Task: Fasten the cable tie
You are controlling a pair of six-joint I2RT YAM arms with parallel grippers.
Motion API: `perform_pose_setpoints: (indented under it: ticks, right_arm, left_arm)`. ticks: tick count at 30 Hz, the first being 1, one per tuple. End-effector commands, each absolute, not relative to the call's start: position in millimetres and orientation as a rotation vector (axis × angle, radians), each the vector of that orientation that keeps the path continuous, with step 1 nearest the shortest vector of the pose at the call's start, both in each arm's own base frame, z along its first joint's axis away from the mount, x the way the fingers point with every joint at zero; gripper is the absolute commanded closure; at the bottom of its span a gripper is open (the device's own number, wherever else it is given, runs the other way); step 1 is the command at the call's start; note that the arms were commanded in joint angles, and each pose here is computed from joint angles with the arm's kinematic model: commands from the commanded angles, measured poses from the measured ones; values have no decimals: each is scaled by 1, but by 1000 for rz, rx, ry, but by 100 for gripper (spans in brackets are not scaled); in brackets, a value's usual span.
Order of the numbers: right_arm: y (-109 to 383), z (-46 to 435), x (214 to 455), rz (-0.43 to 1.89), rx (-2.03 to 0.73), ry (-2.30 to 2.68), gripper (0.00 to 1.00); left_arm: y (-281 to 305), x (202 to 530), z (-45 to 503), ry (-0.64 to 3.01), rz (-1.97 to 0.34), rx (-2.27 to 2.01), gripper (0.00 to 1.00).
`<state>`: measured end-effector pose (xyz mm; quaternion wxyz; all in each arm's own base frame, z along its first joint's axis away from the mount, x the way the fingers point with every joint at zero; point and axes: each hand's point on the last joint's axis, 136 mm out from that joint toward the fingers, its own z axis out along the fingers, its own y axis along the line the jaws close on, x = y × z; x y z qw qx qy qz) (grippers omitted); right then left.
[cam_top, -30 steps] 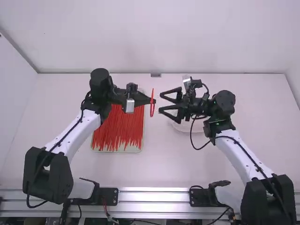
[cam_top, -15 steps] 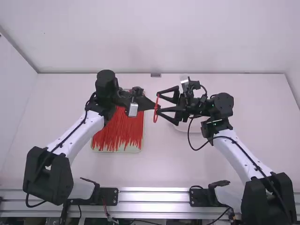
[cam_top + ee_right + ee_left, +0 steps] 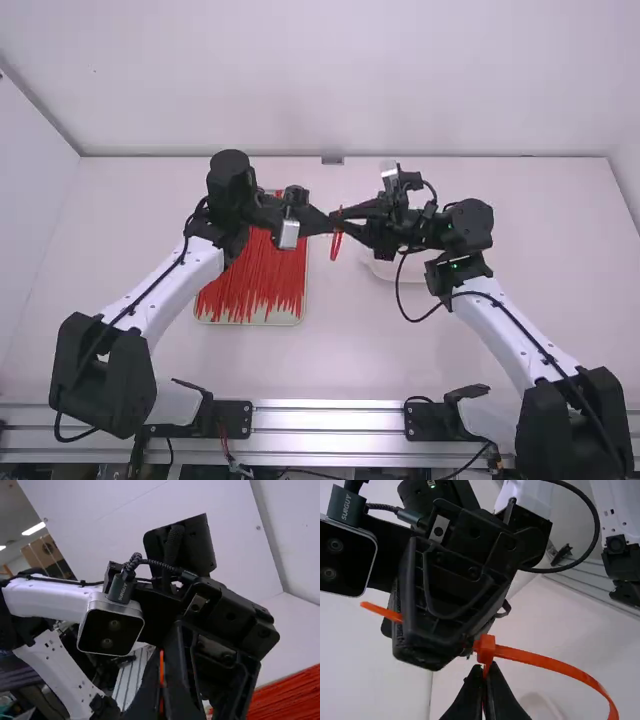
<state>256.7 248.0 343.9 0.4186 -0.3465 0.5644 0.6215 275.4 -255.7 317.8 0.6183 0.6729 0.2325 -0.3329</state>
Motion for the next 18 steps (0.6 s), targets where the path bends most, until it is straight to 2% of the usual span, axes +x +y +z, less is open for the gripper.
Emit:
perform_pose_setpoints:
  ticks: [1, 18]
  right_arm:
    - [248, 348, 257, 1559, -862, 1412, 100]
    - [247, 351, 261, 1559, -825, 1415, 100]
  left_arm:
    - [-256, 270, 321, 524, -778, 1551, 98]
    - [-255, 280, 293, 717, -810, 1542, 98]
